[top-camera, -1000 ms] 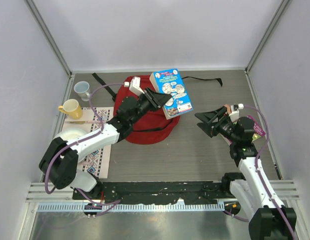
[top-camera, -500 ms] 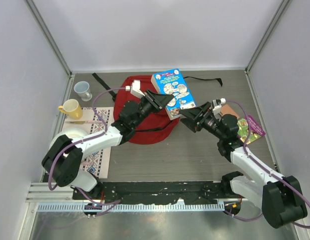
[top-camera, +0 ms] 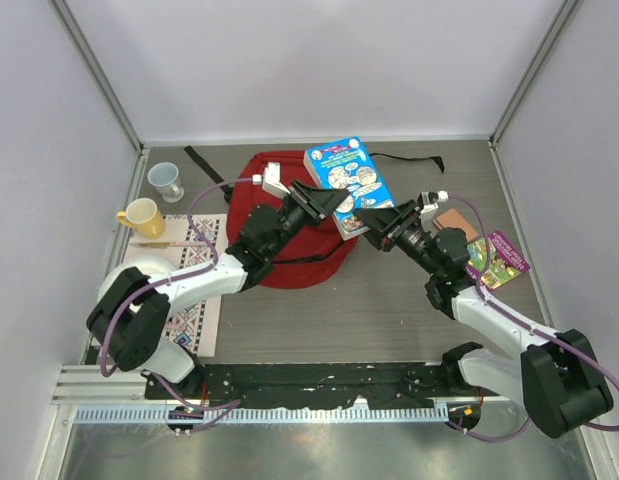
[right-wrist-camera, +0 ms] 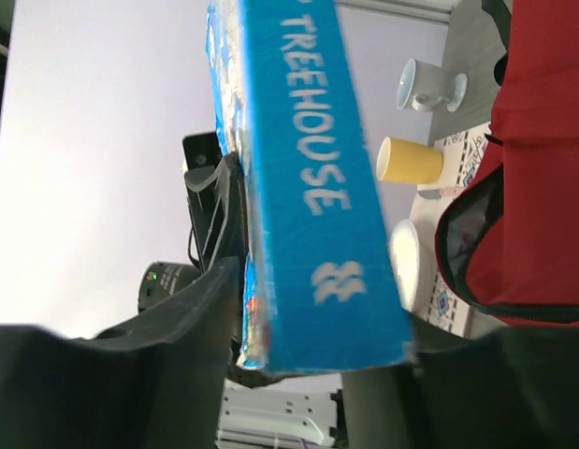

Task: Pack the student bag
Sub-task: Pick up the book from the center of the board.

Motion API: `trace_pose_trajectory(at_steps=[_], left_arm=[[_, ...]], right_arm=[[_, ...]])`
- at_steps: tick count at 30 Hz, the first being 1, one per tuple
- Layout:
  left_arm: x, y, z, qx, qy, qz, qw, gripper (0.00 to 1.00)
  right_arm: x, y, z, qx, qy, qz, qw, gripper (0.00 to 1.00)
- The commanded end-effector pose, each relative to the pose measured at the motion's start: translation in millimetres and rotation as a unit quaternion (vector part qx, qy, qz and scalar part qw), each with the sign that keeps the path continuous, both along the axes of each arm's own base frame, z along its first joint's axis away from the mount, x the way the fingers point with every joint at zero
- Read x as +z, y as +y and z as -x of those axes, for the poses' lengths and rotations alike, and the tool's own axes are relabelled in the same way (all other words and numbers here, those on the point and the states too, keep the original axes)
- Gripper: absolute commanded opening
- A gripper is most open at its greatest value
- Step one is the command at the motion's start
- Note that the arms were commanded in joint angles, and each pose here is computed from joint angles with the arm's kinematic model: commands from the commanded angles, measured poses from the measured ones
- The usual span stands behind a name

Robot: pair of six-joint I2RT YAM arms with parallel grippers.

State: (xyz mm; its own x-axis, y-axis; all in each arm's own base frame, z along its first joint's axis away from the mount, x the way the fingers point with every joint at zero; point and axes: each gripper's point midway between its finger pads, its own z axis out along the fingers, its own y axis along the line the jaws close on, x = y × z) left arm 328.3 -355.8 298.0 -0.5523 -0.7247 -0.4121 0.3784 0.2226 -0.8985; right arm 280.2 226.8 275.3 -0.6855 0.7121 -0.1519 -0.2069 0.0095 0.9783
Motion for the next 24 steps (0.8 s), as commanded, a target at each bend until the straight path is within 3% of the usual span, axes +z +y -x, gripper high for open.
trace_pose_trajectory(at_steps=[1,4,5,6,8,9,12,13,17,21,24], left_arm=[[42.6,5.0,3.1,0.011,-0.056,0.057,0.997,0.0],[37.4,1.5,5.8,0.0,-0.056,0.043,0.998,0.0],[35.4,0.3,6.6,-0.003,-0.054,0.036,0.998,0.08],[30.6,-2.3,9.4,-0.014,-0.053,0.023,0.998,0.34],[14.8,0.3,12.9,-0.014,-0.045,-0.023,0.999,0.53],[7.9,2.4,15.3,-0.014,-0.042,-0.045,0.998,0.73],[-17.4,26.7,20.2,0.012,-0.034,-0.141,0.989,0.99],[-38.4,39.4,18.7,0.027,-0.011,-0.194,0.981,1.0],[-42.9,85.3,23.4,0.062,-0.036,-0.345,0.936,1.0],[-53.0,106.6,29.2,0.053,-0.03,-0.424,0.904,1.0],[-59.8,104.8,34.9,0.02,-0.031,-0.444,0.895,1.0]], right_arm=[[37.2,-2.8,-0.5,-0.028,-0.045,-0.041,0.998,0.4],[29.2,-6.2,-4.5,-0.046,-0.035,-0.023,0.998,0.03],[30.7,-7.8,-3.9,-0.051,-0.039,-0.02,0.998,0.01],[29.6,-8.3,-4.1,-0.054,-0.039,-0.015,0.998,0.01],[24.2,-10.3,-7.4,-0.065,-0.03,0.008,0.997,0.01],[25.7,-12.6,-6.7,-0.073,-0.031,0.02,0.997,0.01],[13.1,-24.3,-12.2,-0.111,-0.007,0.078,0.991,0.01],[3.9,-27.9,-14.0,-0.119,0.018,0.102,0.987,0.01],[-6.9,-38.7,-21.6,-0.142,0.038,0.187,0.971,0.01],[-13.9,-33.8,-27.5,-0.117,0.065,0.244,0.961,0.01],[-10.4,-34.7,-30.9,-0.12,0.074,0.254,0.957,0.01]])
